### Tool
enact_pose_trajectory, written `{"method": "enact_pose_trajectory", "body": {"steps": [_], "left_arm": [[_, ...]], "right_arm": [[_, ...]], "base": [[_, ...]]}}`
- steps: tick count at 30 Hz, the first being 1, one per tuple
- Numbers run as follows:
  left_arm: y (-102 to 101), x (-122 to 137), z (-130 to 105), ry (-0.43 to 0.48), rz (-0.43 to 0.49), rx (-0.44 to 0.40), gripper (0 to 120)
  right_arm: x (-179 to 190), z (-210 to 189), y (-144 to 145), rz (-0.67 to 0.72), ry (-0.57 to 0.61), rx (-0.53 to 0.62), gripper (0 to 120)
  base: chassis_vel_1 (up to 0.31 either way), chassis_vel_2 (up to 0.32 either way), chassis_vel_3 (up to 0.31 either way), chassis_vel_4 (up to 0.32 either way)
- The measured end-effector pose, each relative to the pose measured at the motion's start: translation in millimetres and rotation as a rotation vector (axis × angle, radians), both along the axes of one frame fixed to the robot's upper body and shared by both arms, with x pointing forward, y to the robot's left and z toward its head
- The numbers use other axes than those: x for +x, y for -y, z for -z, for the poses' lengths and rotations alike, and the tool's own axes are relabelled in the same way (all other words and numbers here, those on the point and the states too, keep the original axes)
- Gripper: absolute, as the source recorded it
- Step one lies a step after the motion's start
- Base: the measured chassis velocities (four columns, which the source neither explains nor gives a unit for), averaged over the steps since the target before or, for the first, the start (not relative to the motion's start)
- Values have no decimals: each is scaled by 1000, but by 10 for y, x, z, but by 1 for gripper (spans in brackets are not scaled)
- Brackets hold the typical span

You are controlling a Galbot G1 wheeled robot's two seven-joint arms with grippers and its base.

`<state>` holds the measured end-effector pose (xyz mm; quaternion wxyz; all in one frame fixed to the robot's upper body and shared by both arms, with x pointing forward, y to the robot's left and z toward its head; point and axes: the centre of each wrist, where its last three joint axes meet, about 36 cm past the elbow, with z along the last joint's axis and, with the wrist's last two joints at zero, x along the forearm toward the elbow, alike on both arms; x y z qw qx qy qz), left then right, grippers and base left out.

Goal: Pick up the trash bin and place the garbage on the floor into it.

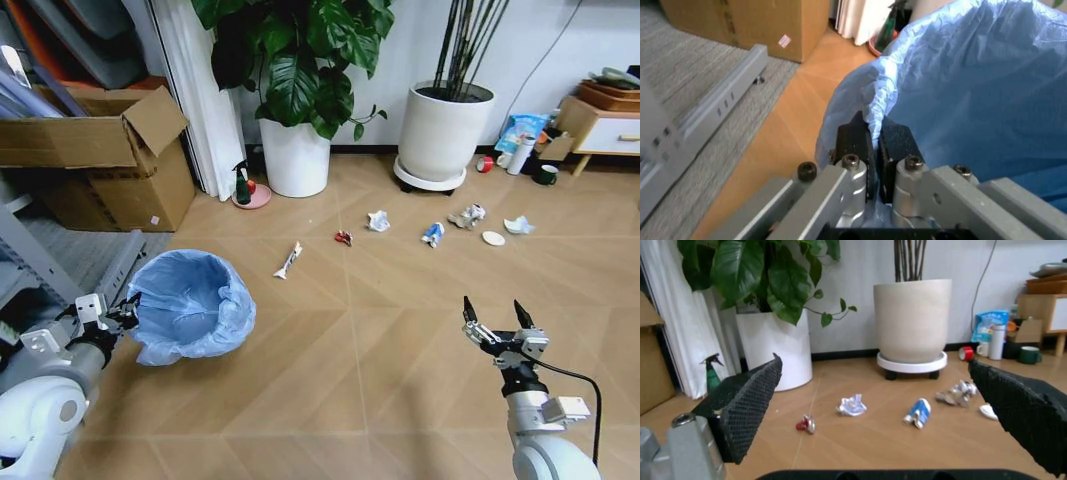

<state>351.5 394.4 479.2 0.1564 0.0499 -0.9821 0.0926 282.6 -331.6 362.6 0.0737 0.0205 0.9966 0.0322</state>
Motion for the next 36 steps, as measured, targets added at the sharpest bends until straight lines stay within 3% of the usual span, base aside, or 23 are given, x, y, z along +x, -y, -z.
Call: {"method": "enact_pose_trajectory", "body": {"steps": [30,36], "left_arm": [[1,11,4,1,-1,-4,0],[30,-25,-17,-1,7,-3,0]], "right_arm": [[7,86,-31,-34,17,-12,100],[-12,225,-238,-72,-35,24,100]], "base": [[-231,329,236,-330],[-245,280,242,-272]]}}
